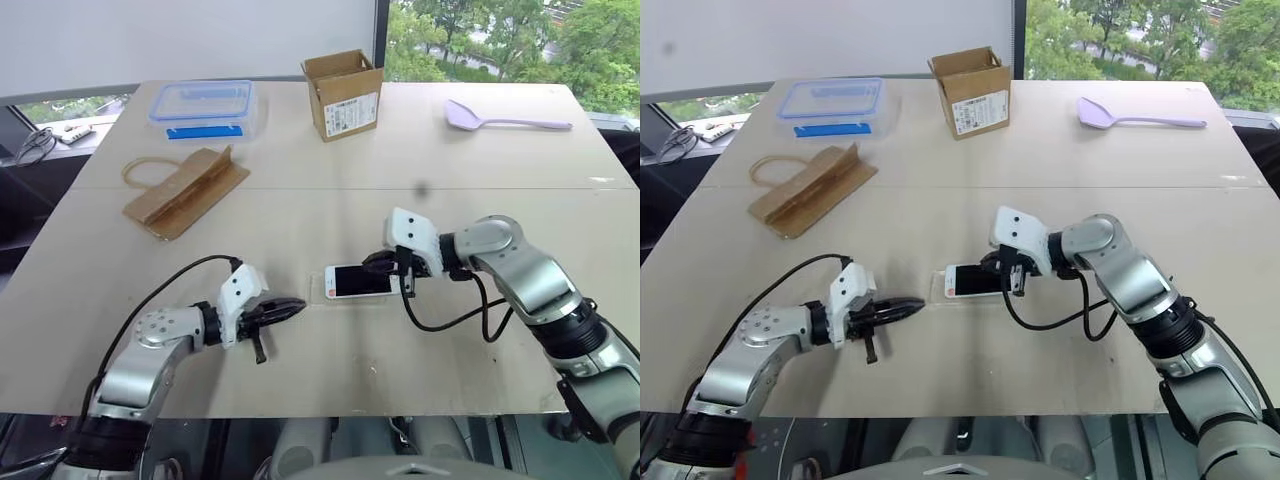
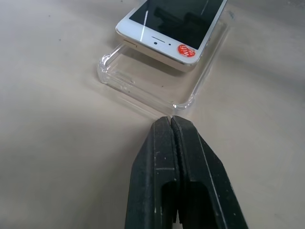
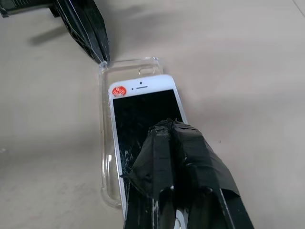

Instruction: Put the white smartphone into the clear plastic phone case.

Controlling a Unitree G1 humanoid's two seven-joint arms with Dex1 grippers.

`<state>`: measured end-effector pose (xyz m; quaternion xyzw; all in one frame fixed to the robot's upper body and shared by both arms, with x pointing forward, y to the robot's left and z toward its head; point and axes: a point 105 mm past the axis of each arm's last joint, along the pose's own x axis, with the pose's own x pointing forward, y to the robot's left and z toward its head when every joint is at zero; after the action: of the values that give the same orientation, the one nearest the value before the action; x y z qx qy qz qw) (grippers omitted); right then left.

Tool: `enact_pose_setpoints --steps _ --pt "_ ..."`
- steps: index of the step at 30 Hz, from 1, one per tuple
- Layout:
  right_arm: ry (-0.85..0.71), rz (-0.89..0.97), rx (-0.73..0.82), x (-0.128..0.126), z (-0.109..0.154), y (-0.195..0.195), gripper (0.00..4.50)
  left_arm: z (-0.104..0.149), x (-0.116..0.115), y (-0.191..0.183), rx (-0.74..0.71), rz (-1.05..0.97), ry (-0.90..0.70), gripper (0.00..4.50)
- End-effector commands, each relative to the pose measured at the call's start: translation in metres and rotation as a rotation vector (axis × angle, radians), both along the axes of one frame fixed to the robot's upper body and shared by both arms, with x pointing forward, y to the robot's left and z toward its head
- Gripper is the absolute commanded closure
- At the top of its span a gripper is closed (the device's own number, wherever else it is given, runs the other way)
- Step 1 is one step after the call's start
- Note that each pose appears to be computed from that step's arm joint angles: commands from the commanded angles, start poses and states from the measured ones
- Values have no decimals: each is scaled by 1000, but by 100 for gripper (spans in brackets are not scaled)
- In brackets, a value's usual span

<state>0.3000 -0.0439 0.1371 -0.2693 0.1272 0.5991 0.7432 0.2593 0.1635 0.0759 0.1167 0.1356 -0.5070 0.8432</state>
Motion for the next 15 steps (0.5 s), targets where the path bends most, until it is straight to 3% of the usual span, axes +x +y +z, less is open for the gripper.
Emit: enact_pose_setpoints --steps 1,10,15 --pt "-68 -15 12 0 12 -2 450 3 1 -18 -29 -50 -6 448" --pt "-207 -147 -31 43 15 -4 450 5 5 -35 -59 -97 -10 448" --pt "-254 -120 -123 64 2 -1 450 5 10 -35 -57 -86 -21 448"
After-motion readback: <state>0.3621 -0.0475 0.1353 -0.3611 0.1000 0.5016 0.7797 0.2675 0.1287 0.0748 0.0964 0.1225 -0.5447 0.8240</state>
